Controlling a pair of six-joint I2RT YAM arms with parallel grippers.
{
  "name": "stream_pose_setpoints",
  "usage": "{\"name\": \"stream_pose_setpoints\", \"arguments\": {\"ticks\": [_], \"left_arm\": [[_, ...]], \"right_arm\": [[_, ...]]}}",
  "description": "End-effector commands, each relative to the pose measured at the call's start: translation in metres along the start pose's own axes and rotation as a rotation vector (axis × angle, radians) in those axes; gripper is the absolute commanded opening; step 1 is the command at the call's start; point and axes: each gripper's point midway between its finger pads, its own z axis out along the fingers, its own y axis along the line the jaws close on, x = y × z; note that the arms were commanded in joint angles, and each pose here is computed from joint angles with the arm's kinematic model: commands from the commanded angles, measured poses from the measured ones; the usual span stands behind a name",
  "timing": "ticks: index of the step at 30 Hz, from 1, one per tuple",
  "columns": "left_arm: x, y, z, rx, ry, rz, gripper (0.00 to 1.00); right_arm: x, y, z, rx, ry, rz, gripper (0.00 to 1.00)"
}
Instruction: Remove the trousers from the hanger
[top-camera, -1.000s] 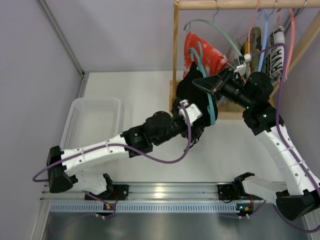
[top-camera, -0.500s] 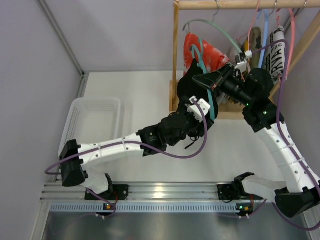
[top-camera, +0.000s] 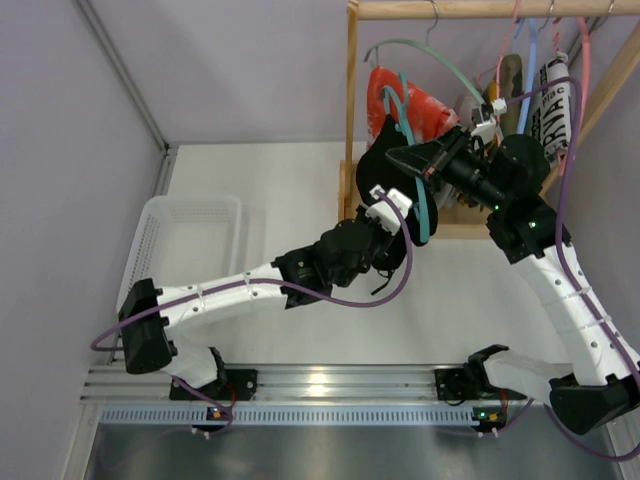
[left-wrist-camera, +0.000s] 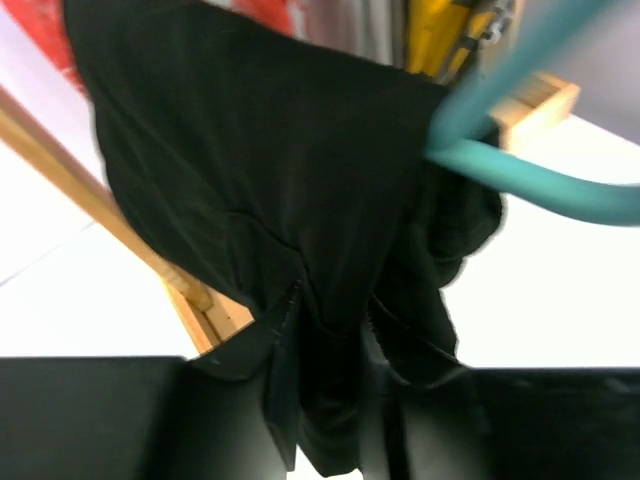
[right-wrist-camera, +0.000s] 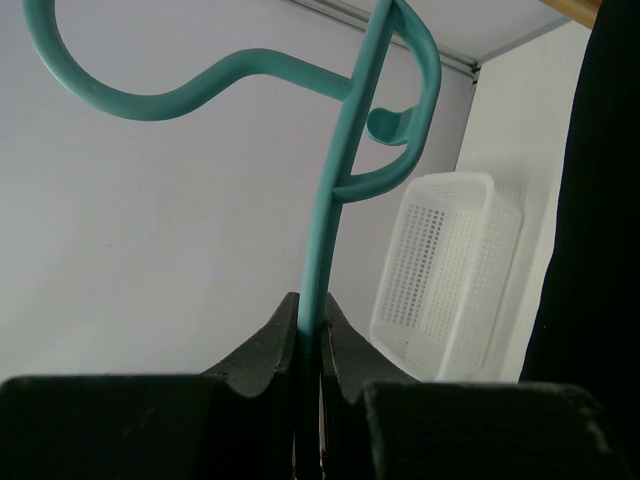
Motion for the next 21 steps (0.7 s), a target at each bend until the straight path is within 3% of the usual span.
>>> {"name": "stream_pose_setpoints", "arguments": {"ticks": [1,5,7,8,10,13,21], "left_arm": [[-0.012,0.035,-0.005,-0.068,-0.02,-0.071,0.24],[-0.01,0.047,-0.007,-0.08,-0.017,-0.071,0.04],[-0.014,0.045,-0.012,-0.051,-0.029,-0.079,0.01],[-0.012,0.042,-0.015,-0.029,-0.028,-0.085,0.03],[-0.019,0.03,-0.023,0.057,-0.051,-0.111,0.23],[-0.024,0.02,-0.026,0.116,-0.061,-0.123,0.39],[-0.035,0.001,-0.01,0.166,-0.067,-0.16,0.51]], "right_arm": [[-0.019,0.064,-0.017,-0.18,-0.078,-0.087,0.0],[-0.02,0.062,-0.015,-0.177,-0.077,-0.088,0.0],[-0.02,0.06,-0.013,-0.17,-0.076,-0.087,0.0],[-0.02,0.06,-0.013,-0.17,-0.079,-0.087,0.0],[-0.021,0.059,-0.011,-0.168,-0.077,-0.082,0.0],[-0.023,0.06,-0.009,-0.17,-0.08,-0.072,0.0],[-0.023,0.057,-0.004,-0.164,-0.076,-0.052,0.0]]}}
